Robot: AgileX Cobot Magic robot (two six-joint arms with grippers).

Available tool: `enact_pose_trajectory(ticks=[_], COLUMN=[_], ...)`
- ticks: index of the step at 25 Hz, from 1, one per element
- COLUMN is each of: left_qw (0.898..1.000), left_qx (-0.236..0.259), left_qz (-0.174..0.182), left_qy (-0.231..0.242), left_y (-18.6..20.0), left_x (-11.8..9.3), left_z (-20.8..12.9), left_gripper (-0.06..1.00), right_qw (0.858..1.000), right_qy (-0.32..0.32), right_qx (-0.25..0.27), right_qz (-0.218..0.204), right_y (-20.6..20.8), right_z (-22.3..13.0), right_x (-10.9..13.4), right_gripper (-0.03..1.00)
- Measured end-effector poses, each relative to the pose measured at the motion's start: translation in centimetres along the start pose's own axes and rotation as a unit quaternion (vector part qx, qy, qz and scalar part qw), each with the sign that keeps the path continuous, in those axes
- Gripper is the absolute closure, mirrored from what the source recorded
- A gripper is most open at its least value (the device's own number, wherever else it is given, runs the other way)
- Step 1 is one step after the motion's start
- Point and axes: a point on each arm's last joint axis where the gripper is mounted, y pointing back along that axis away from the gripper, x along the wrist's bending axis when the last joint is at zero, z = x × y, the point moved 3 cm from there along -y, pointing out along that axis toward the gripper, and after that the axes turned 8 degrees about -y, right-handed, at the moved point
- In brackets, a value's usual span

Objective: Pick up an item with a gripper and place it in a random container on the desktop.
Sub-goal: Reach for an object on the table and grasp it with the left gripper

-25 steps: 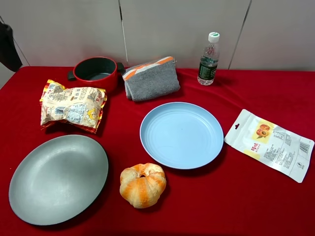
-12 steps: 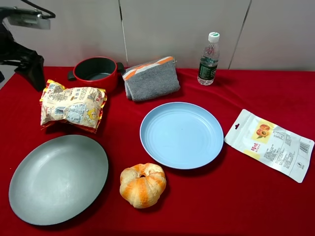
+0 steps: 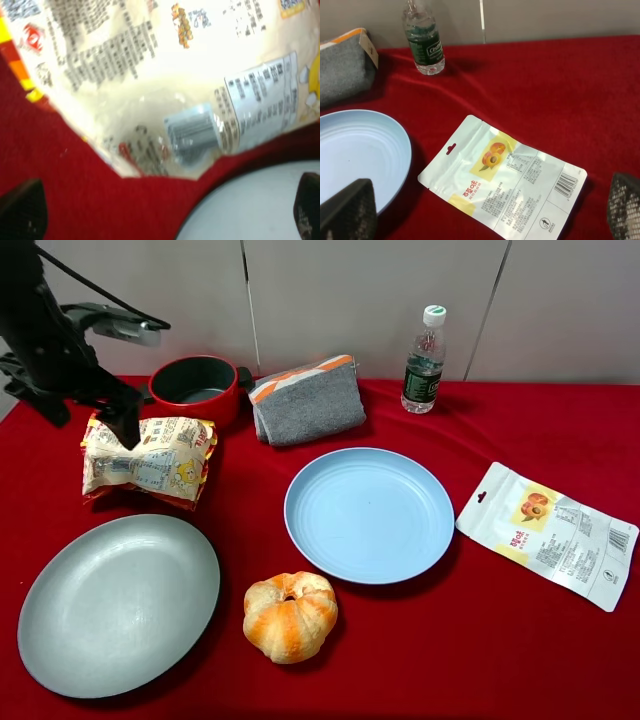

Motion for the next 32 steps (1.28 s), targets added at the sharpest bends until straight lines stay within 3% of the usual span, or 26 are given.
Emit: enact_pose_trajectory(ticks=[10, 32], left_qw=[0.999, 0.999], left_qx=[-0.024, -0.036], left_qz=[0.011, 0.009], left_qy=[-0.032, -0.039], left_y=[-3.9, -8.7], left_x=[-0.8, -0.9], left_z=[2.4, 4.0], left_gripper=[-0.05, -0.02], right_qw=[1.0, 1.0], right_qy=[0.0, 0.0], right_qx=[0.0, 0.0], right_qz=[0.0, 0.0], right_y=[0.0, 0.0], right_z=[0.0, 0.0], right_x=[0.0, 0.0], right_gripper=[0.28, 0.28])
